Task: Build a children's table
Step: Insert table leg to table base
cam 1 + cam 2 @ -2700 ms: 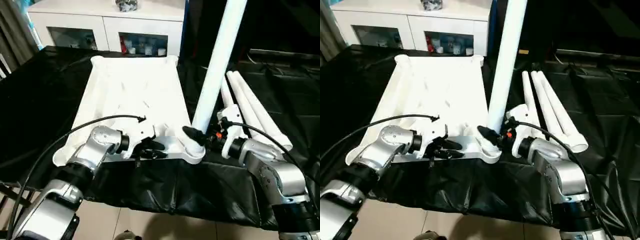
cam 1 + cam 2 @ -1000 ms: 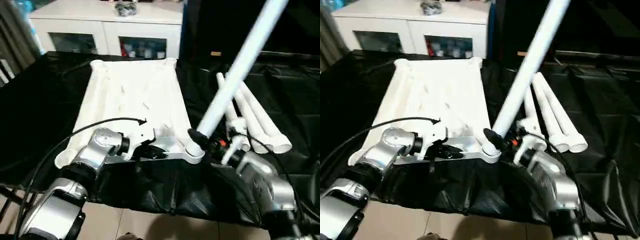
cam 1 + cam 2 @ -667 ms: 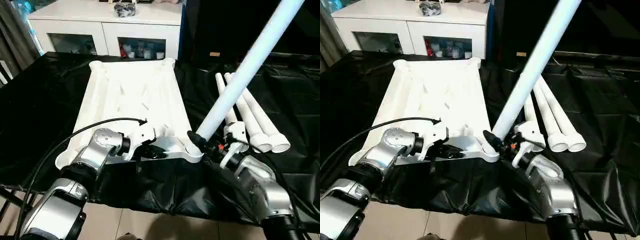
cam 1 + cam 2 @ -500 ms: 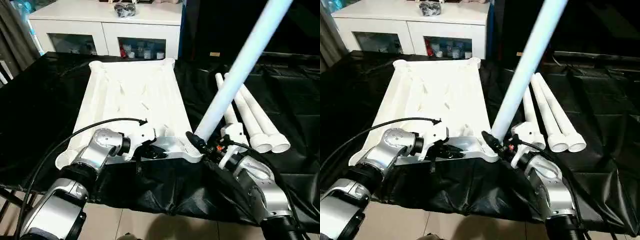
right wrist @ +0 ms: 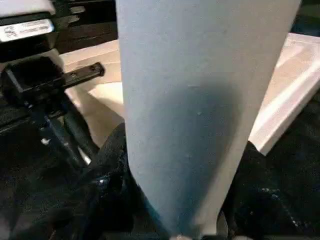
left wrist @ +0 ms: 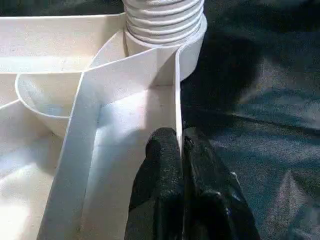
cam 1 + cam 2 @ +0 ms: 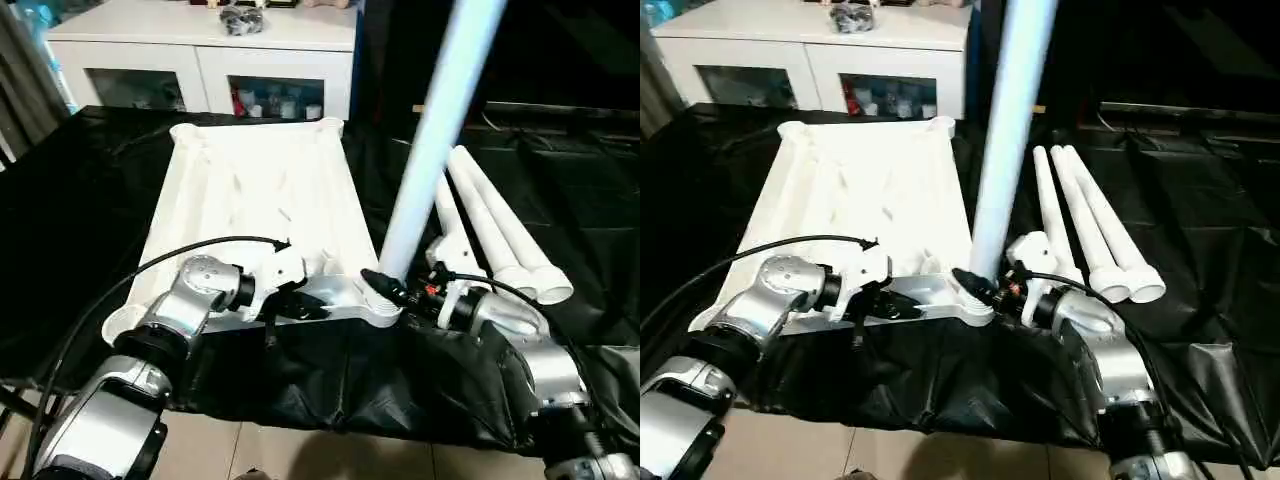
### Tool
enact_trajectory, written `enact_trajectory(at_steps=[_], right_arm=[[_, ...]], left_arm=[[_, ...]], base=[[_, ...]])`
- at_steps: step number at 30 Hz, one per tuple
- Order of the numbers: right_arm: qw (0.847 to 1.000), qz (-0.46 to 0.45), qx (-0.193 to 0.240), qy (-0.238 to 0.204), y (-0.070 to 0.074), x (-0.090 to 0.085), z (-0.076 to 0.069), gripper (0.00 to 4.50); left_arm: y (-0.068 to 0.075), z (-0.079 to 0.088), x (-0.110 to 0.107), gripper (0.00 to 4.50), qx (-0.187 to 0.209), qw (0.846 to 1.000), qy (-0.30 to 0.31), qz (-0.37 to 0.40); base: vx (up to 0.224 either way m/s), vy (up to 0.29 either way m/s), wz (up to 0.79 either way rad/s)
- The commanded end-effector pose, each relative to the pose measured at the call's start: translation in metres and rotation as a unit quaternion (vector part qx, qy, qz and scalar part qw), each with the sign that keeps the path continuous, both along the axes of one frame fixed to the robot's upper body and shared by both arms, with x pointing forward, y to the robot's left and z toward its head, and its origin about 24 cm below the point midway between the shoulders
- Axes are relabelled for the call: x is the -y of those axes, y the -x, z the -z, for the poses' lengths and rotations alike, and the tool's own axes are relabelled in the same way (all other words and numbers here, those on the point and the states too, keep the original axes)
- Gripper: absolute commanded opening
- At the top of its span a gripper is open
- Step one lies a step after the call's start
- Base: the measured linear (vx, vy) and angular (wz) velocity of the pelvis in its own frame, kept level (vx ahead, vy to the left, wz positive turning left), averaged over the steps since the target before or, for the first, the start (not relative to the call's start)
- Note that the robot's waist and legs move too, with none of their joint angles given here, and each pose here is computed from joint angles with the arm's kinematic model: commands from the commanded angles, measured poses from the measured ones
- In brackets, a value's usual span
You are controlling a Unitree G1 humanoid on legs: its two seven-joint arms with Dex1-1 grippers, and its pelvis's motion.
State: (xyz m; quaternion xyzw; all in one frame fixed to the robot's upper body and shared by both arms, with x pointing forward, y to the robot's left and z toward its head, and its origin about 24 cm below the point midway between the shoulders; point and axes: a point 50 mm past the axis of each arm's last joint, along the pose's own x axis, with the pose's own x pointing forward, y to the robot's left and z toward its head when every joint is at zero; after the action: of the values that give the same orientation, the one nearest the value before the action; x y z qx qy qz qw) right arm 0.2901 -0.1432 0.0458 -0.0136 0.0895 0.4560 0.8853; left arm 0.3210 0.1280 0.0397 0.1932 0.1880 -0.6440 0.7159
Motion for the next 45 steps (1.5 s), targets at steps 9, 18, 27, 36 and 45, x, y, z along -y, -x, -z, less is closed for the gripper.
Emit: enact_trajectory(at_steps=[9, 18, 27, 36, 45], right_arm=[[0.994, -0.077, -0.083, 0.01, 0.024, -0.01, 0.034, 1.91], [0.992, -0.098, -0.08, 0.003, 0.025, -0.013, 0.032, 1.91], [0.983, 0.166, -0.071, 0.001, -0.021, -0.012, 0.038, 1.91], [0.968, 0.222, -0.114, 0.012, -0.031, -0.037, 0.051, 1.91], [0.973, 0.2, -0.114, 0.019, -0.031, -0.048, 0.053, 1.91]], left_arm=[[0.0, -0.009, 0.001, 0.0, 0.001, 0.999, -0.002, 0.052], [0.002, -0.01, -0.002, 0.0, -0.015, 0.997, 0.0, 0.074], [-0.033, -0.018, 0.021, 0.0, 0.043, 0.984, 0.011, -0.173], [-0.027, -0.009, 0.057, 0.0, 0.049, 0.978, -0.003, -0.201], [-0.021, -0.004, 0.058, 0.0, 0.044, 0.981, -0.02, -0.187]], base=[[0.0, 0.0, 0.0], [0.0, 0.0, 0.0], [0.0, 0.0, 0.0], [0.0, 0.0, 0.0], [0.0, 0.0, 0.0]])
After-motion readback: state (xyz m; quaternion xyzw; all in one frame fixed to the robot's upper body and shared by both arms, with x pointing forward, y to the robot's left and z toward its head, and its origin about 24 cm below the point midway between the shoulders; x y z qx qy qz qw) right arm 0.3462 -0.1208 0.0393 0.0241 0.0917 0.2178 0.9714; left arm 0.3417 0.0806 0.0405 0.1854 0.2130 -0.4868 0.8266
